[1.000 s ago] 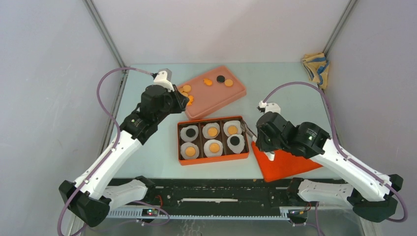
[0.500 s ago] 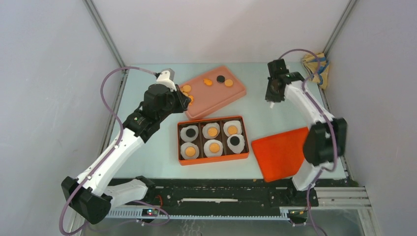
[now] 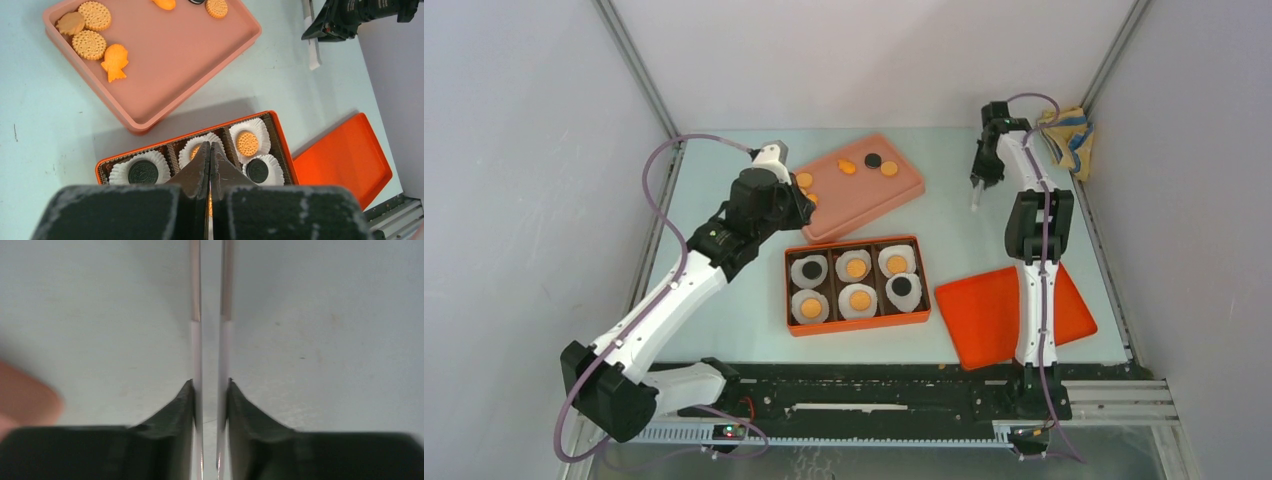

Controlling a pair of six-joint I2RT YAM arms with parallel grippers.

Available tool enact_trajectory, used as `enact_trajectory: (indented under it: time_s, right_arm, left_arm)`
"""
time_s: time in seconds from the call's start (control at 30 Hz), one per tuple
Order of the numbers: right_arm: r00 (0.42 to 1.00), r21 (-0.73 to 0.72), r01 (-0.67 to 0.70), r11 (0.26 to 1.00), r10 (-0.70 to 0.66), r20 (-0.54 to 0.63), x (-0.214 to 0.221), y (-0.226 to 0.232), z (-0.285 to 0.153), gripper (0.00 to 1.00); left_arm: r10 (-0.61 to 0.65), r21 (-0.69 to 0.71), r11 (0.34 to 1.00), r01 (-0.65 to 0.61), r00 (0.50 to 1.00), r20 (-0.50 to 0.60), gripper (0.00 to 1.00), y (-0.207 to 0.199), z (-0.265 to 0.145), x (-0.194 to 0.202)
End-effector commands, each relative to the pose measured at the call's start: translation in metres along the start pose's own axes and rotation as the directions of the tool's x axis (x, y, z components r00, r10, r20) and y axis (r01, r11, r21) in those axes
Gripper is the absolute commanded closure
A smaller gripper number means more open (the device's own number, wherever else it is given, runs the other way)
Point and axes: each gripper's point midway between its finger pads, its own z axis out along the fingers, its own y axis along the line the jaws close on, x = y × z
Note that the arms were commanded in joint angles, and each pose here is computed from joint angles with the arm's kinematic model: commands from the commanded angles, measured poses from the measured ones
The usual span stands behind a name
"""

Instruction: Pack the cookies

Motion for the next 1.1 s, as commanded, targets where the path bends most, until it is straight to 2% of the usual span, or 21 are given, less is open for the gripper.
enact_trajectory:
  time_s: [0.0,0.07,0.13,0.23,0.33,0.43,0.53,0.57,0.6,0.7,0.73,0.8,0.9,1.07]
  right_arm:
    - [0.978,0.059,-0.005,0.998,0.017,-0.207,0.044,-0.041,0.004,0.61]
    - [0.977,0.05,-0.007,0.999,0.018,-0.215,0.05,-0.046,0.005,0.48]
    - [0.981,0.039,-0.006,0.999,0.013,-0.193,0.05,-0.046,0.0,0.43]
    - [0.991,0.013,-0.011,1.0,0.013,-0.135,0.044,-0.043,-0.02,0.41]
    - [0.998,0.008,-0.008,1.0,0.008,-0.059,0.041,-0.043,-0.06,0.4]
    - [0.999,-0.004,0.051,0.999,-0.051,-0.004,0.058,-0.03,-0.102,0.39]
    - [0.998,-0.006,0.069,0.998,-0.069,-0.004,0.093,-0.026,-0.131,0.39]
    - [0.997,-0.012,0.077,0.997,-0.077,-0.014,0.108,-0.023,-0.135,0.42]
    - [0.996,-0.027,0.086,0.996,-0.087,-0.026,0.124,-0.019,-0.137,0.49]
    - [0.988,-0.049,0.104,0.993,-0.109,-0.113,0.181,-0.014,-0.133,0.83]
    - [0.982,-0.048,0.117,0.992,-0.123,-0.142,0.198,-0.014,-0.131,0.89]
    - [0.973,-0.05,0.124,0.991,-0.132,-0.187,0.228,-0.014,-0.127,0.94]
    - [0.962,-0.09,0.102,0.991,-0.121,-0.246,0.26,-0.011,-0.119,0.95]
    - [0.947,-0.113,0.064,0.992,-0.097,-0.308,0.271,-0.008,-0.098,0.95]
  left_arm:
    - [-0.002,0.02,1.0,0.001,1.0,0.013,1.0,-0.004,0.004,-0.001]
    - [-0.003,0.021,1.0,0.003,1.0,0.01,1.0,-0.004,0.006,0.0]
    - [-0.002,0.027,1.0,0.002,1.0,-0.005,1.0,-0.006,0.01,0.003]
    - [-0.005,0.039,0.999,0.006,1.0,-0.019,1.0,-0.009,0.012,0.006]
    - [-0.006,0.04,0.999,0.007,1.0,-0.021,1.0,-0.009,0.013,0.006]
    - [-0.007,0.042,0.999,0.008,1.0,-0.02,1.0,-0.01,0.014,0.006]
    - [-0.009,0.055,0.998,0.011,1.0,-0.025,1.0,-0.013,0.016,0.006]
    - [-0.011,0.058,0.998,0.013,1.0,-0.026,1.0,-0.014,0.017,0.006]
    - [-0.012,0.062,0.998,0.014,1.0,-0.029,1.0,-0.015,0.017,0.006]
    - [-0.014,0.073,0.997,0.017,0.999,-0.04,1.0,-0.017,0.018,0.008]
    - [-0.013,0.075,0.997,0.016,0.999,-0.041,1.0,-0.018,0.018,0.008]
    - [-0.014,0.079,0.997,0.017,0.999,-0.036,1.0,-0.019,0.016,0.008]
    - [-0.015,0.088,0.996,0.018,1.0,-0.027,1.0,-0.02,0.013,0.007]
    - [-0.013,0.093,0.996,0.015,1.0,-0.022,1.0,-0.021,0.009,0.006]
